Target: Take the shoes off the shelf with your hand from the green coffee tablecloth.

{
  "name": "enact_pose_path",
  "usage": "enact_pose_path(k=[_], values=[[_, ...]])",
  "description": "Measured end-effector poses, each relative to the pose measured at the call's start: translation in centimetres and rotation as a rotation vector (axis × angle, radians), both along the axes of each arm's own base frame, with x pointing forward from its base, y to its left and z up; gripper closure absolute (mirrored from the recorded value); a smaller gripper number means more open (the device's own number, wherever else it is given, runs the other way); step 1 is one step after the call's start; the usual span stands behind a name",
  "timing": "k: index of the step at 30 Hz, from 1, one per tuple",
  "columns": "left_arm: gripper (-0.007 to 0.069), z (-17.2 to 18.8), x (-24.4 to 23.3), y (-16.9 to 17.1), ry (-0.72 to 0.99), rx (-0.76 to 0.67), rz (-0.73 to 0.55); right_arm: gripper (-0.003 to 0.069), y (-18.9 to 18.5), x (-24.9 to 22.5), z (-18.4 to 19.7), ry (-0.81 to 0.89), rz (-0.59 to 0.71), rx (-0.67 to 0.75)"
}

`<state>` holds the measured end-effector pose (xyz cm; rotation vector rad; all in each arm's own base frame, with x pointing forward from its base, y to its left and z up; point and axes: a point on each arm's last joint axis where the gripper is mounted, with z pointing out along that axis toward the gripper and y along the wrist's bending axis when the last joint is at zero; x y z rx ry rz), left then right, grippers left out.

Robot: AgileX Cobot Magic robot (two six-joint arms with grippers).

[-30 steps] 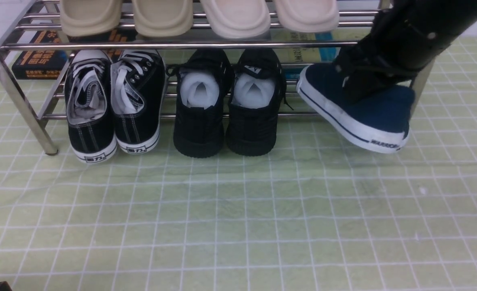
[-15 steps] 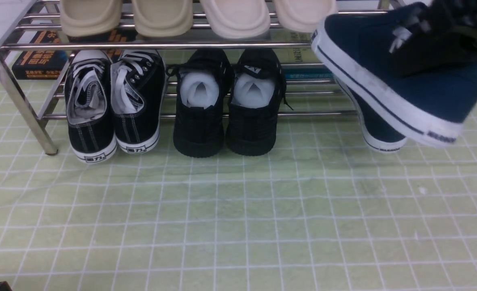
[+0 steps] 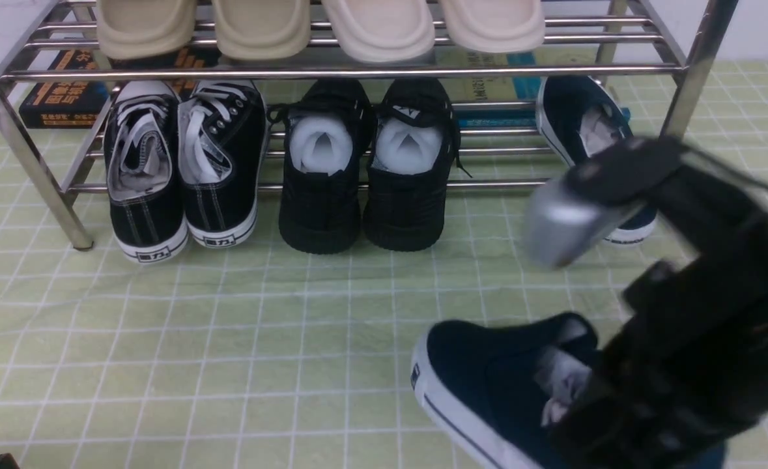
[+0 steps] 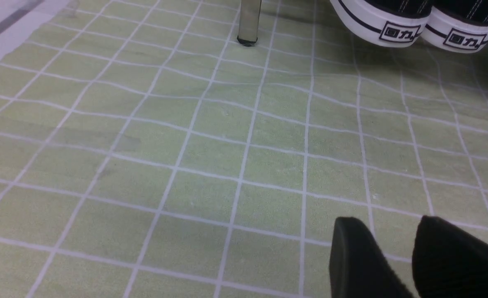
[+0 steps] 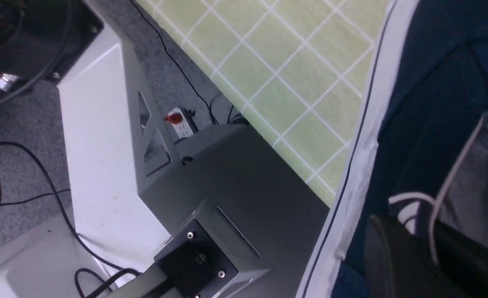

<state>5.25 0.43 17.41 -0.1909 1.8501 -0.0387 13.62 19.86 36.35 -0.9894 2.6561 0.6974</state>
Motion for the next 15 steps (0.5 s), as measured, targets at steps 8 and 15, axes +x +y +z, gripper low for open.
enact_pose_path(k=[8,15], values=[[0.0384,0.0,0.0,0.0,0.000,0.000,0.000,0.0606,5.0,2.5,-4.8,-0.029,-0.041,-0.071],[0.0384,0.0,0.0,0.0,0.000,0.000,0.000,0.0606,5.9,4.0,-7.5,-0.015,-0.137,-0.171]])
